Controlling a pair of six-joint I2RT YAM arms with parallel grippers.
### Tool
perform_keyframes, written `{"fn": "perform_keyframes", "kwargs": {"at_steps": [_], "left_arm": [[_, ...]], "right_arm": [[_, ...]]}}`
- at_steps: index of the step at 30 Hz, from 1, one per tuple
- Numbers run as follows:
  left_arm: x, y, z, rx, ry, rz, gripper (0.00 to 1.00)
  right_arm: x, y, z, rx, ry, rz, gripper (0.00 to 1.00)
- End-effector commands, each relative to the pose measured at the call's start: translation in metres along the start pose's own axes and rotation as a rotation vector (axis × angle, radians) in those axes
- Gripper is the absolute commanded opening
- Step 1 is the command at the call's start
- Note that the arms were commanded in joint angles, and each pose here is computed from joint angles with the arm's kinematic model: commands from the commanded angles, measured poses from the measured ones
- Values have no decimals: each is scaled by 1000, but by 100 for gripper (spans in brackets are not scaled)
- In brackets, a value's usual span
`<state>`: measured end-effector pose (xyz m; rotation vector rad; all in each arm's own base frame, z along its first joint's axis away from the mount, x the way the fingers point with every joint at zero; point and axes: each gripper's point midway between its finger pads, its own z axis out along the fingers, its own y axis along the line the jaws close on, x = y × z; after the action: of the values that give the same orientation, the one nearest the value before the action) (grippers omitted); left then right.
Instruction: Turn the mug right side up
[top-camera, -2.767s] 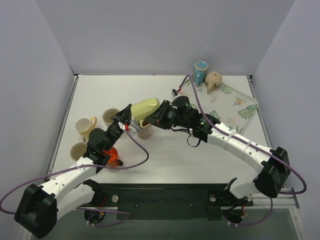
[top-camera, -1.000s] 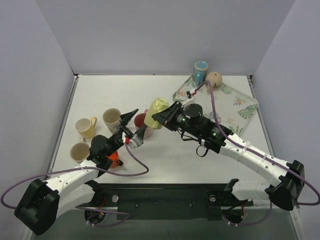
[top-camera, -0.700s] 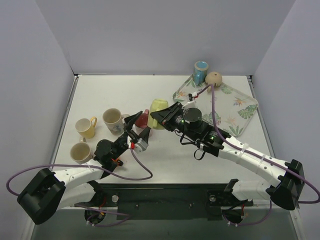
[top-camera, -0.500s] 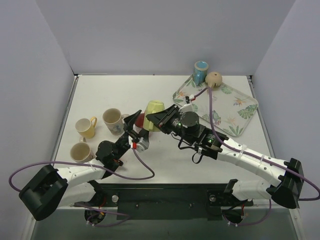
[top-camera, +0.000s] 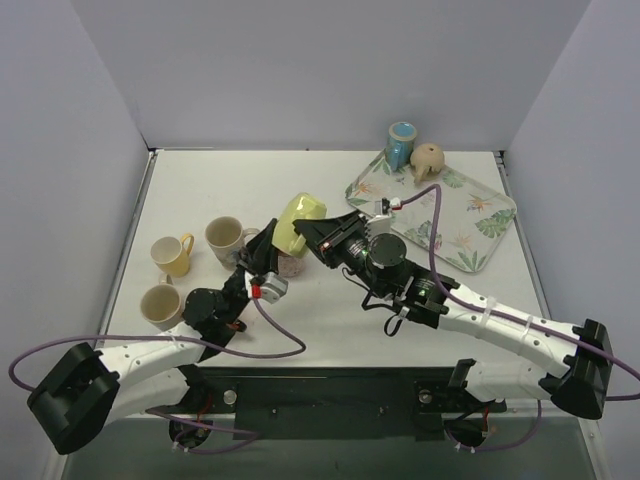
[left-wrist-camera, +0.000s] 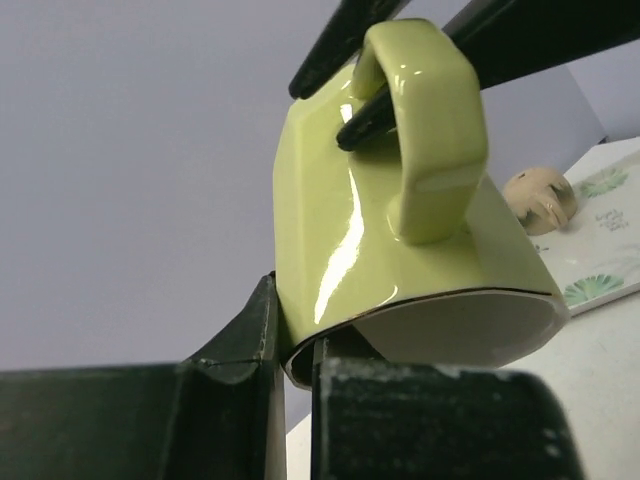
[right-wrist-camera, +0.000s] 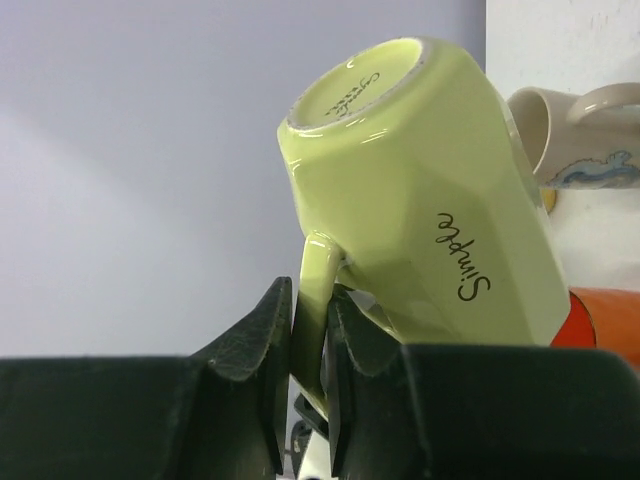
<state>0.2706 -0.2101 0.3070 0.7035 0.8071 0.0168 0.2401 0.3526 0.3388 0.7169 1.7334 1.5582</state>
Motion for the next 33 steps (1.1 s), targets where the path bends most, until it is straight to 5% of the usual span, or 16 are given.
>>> {"fn": "perform_keyframes", "kwargs": {"at_steps": [1,4,10,21,26,33], "left_arm": [[-36,42,9,-120,-63,-101,0],[-24,35,14,-29,97,-156,0],[-8,-7,-1,298,407,-270,0],[-9,-44,-139,1063,1159,-297,0],[36,-63,-178,1210,1422,-215,0],[86,-66,-174,1214,1606,-229,0]], "right_arm": [[-13,-13,-17,87,0,-258,9],[-41,-6,-34,175,-40,-523,43],[-94,-31,-73,408,-100,-782,63],[-146,-39,-109,535,-134,-949,68],[-176,-54,-115,634,-192,-970,73],[-228,-82,-110,801,-244,-991,75]]}}
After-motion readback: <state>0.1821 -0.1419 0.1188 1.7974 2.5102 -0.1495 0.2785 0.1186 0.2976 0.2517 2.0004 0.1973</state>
